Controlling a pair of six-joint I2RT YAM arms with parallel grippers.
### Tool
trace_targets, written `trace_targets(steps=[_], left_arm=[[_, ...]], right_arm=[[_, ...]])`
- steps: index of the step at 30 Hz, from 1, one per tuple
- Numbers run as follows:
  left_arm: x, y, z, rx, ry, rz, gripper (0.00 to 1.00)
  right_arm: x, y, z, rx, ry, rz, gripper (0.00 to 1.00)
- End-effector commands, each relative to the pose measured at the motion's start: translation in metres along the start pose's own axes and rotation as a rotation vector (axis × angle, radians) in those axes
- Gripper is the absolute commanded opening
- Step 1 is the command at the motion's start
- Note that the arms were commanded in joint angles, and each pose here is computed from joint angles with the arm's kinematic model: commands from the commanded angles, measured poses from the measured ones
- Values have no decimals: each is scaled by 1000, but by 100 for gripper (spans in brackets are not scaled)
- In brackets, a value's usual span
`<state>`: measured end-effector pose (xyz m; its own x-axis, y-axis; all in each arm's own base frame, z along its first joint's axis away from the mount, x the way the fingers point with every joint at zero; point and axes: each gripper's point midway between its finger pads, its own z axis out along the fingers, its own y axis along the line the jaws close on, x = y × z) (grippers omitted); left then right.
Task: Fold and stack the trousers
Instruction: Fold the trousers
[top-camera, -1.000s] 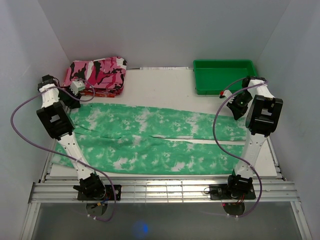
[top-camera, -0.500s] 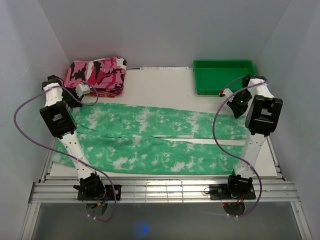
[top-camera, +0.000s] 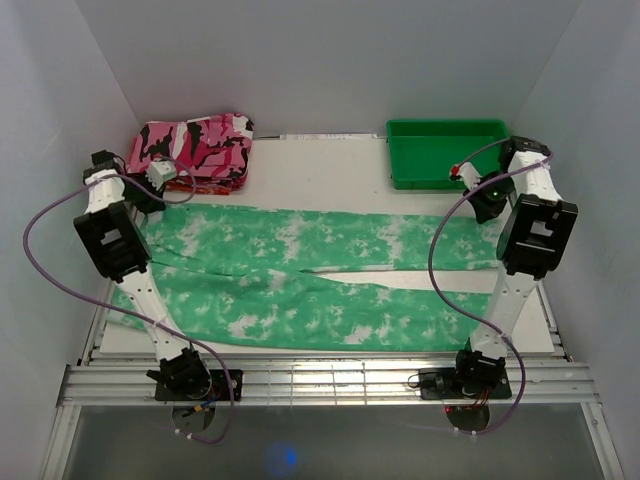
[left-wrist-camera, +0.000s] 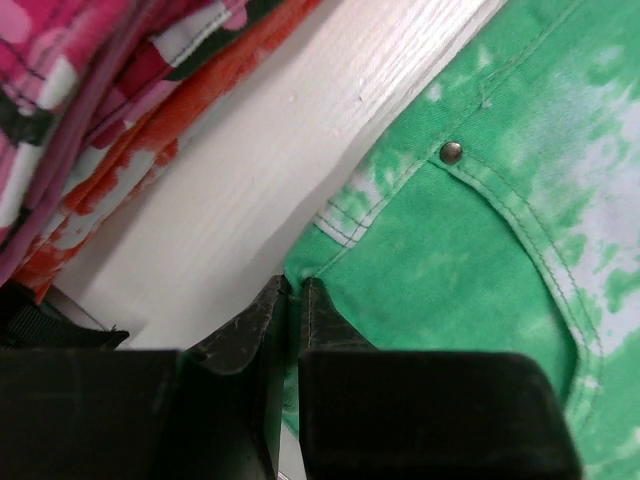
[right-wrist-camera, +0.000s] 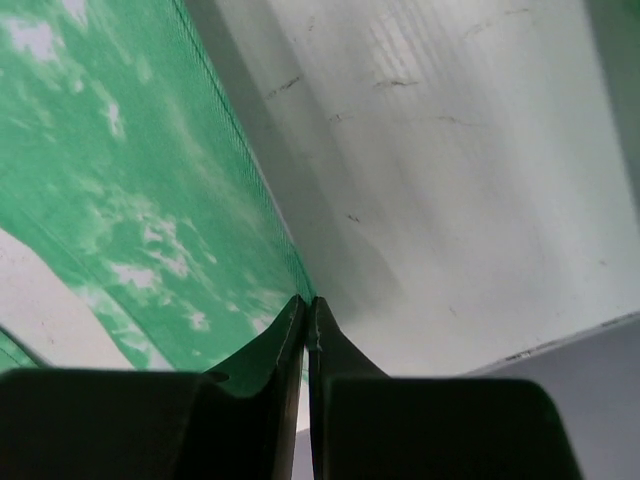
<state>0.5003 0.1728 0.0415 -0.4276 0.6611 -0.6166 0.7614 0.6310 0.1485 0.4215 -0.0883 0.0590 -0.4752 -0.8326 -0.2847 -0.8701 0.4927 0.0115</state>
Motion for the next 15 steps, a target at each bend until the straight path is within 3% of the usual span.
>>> trace_targets(steps=[1,10,15], left_arm=[[-66,31,-64,-190,-157,63,0],[-79,9,-95,-209,-204,58,0],[-87,-15,-132,-290,-236,110,0]], right_arm=[[-7,-26,-49,136,-23,-213,8],[-16,-21,-82,199,-131,-243,8],[-2,14,-115,216,-174,-309,8]])
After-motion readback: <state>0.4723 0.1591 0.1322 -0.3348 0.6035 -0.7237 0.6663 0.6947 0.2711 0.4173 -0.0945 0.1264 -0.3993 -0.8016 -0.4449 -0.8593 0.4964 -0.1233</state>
